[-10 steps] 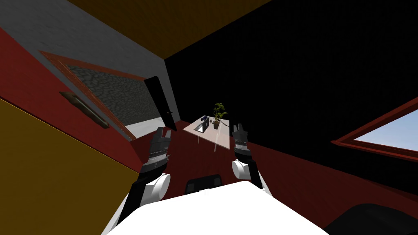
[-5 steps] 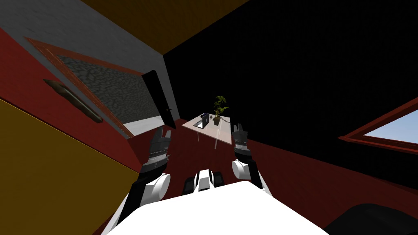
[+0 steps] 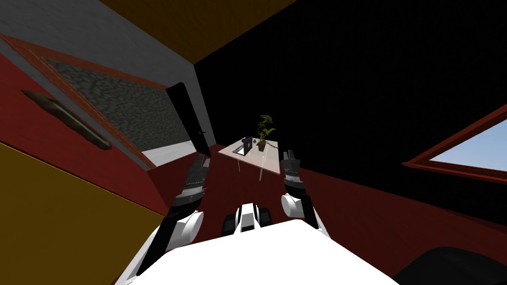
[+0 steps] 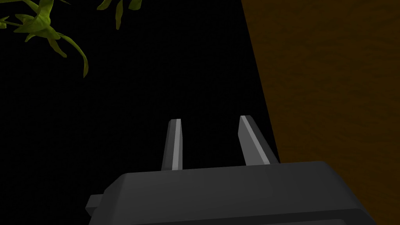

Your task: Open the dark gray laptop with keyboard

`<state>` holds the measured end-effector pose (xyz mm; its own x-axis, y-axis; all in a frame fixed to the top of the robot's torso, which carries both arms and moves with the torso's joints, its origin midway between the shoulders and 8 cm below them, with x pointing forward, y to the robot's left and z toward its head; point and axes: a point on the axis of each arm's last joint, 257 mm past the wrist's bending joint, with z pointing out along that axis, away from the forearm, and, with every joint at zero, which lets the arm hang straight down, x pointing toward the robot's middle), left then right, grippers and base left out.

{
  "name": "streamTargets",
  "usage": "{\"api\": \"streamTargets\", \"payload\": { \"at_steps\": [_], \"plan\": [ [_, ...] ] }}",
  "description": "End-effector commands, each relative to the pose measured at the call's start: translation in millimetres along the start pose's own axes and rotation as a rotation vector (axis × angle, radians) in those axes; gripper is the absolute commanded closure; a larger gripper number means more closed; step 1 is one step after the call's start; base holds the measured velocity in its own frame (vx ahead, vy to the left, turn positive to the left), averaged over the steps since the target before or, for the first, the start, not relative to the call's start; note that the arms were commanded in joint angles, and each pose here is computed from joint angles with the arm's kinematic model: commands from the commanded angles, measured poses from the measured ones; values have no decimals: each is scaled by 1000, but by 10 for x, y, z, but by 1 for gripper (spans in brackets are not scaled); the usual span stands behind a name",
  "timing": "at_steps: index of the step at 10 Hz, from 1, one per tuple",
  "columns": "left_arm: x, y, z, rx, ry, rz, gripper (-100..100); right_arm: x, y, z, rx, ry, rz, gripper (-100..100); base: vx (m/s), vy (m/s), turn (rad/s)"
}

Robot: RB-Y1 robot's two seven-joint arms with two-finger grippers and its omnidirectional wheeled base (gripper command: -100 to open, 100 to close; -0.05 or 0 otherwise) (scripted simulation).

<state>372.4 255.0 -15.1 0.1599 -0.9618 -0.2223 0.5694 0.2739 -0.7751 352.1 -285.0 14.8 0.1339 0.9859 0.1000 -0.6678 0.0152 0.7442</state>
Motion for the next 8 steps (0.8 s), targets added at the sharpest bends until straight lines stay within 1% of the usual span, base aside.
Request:
{"api": "streamTargets", "payload": {
  "at_steps": [1,7,8],
  "plan": [
    [66,257,51,-54,49,53,-100,0,0,0,0,0,0,0,68,-46,-154],
    [119,748,136,-162,87,130,-100,0,0,0,0,0,0,0,58,-37,-90],
    [127,898,158,-196,96,153,-100,0,0,0,0,0,0,0,74,-43,-152]
  ]
}}
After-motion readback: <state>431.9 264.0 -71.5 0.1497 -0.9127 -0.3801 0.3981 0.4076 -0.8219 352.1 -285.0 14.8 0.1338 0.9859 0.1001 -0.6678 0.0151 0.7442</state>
